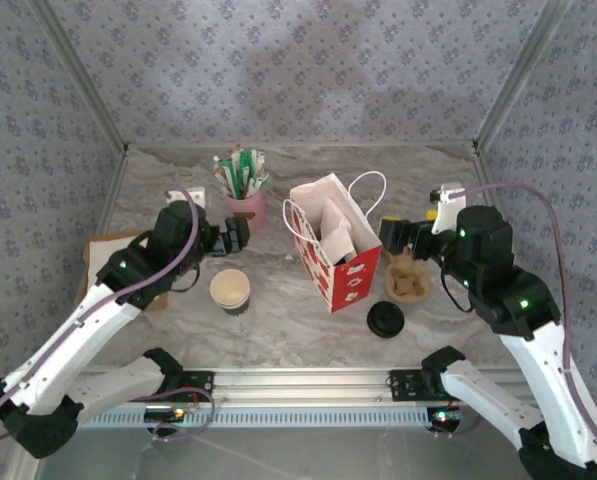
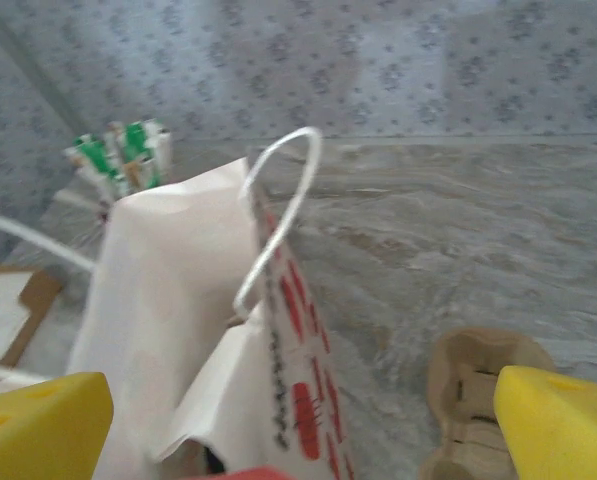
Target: Pack the takeout coffee
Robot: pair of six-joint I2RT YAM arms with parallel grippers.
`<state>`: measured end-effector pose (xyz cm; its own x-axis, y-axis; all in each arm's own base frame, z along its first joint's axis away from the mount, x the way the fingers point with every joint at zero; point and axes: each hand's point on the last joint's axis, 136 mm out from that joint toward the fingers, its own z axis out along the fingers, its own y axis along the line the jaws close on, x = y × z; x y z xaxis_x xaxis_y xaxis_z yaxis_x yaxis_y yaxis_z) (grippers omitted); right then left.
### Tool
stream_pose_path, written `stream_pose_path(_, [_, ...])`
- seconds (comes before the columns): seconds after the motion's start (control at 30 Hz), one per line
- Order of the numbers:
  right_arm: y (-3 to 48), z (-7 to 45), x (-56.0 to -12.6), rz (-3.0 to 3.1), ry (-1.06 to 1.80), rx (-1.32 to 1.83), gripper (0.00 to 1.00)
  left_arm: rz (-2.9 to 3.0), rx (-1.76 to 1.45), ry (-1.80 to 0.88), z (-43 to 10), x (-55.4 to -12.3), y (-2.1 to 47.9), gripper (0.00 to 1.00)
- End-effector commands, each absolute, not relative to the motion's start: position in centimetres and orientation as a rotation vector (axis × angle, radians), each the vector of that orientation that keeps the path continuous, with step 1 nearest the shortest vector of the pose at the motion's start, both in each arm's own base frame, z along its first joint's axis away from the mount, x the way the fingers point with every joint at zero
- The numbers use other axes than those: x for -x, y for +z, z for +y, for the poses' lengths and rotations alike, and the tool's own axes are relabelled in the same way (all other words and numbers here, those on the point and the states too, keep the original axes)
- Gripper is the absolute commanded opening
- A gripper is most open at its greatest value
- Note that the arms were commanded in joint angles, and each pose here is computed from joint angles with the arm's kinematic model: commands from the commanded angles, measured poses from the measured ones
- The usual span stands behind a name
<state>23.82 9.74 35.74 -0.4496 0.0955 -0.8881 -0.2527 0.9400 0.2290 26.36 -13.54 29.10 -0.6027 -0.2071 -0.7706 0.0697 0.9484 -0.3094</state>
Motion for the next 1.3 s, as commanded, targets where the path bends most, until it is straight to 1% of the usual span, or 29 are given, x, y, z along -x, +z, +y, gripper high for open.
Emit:
stream_pose_path(0.0, [36.1, 7.4, -25.4, 1.975, 0.353, -0.015, 1.00, 2.154, 0.203, -0.383, -10.5, -27.7, 29.7, 0.99])
stream_pose_path(0.07, [34.6, 5.7, -26.2, 1.997, 0.344, -0.104, 1.00, 2.143, 0.289, -0.380, -8.6, -28.6, 29.0, 0.99])
stream_pose_path(0.17, [33.7, 3.6, -27.2, 1.965, 0.361, -0.206, 1.00, 2.125, 0.386, -0.335, -6.0, -29.3, 27.5, 0.99])
stream_pose_path(0.33, [32.2, -0.5, -28.4, 1.830, 0.310, -0.375, 1.00, 2.120, 0.496, -0.225, -2.5, -30.6, 24.6, 1.00])
stream_pose_path(0.43, [30.3, -2.2, -28.9, 1.787, 0.265, -0.446, 1.00, 2.100, 0.521, -0.153, -1.1, -31.5, 22.9, 0.99])
stream_pose_path(0.67, [25.0, -5.5, -30.0, 1.744, 0.111, -0.530, 1.00, 2.102, 0.420, 0.077, 0.9, -33.4, 19.4, 0.99])
stream_pose_path(0.8, [22.6, -7.4, -30.3, 1.719, -0.005, -0.549, 1.00, 2.098, 0.317, 0.154, 1.1, -34.4, 17.9, 1.00])
stream_pose_path(0.93, [21.2, -8.7, -30.6, 1.680, -0.083, -0.572, 1.00, 2.036, 0.186, 0.136, 0.2, -35.5, 17.5, 1.00])
stream_pose_path(1.1, [18.3, -9.9, -31.2, 1.675, -0.147, -0.612, 1.00, 1.919, 0.034, 0.122, -0.9, -35.9, 17.0, 0.99])
stream_pose_path(1.27, [16.0, -10.1, -32.2, 1.705, -0.188, -0.615, 1.00, 1.863, 0.046, 0.093, -0.2, -36.7, 16.0, 0.99])
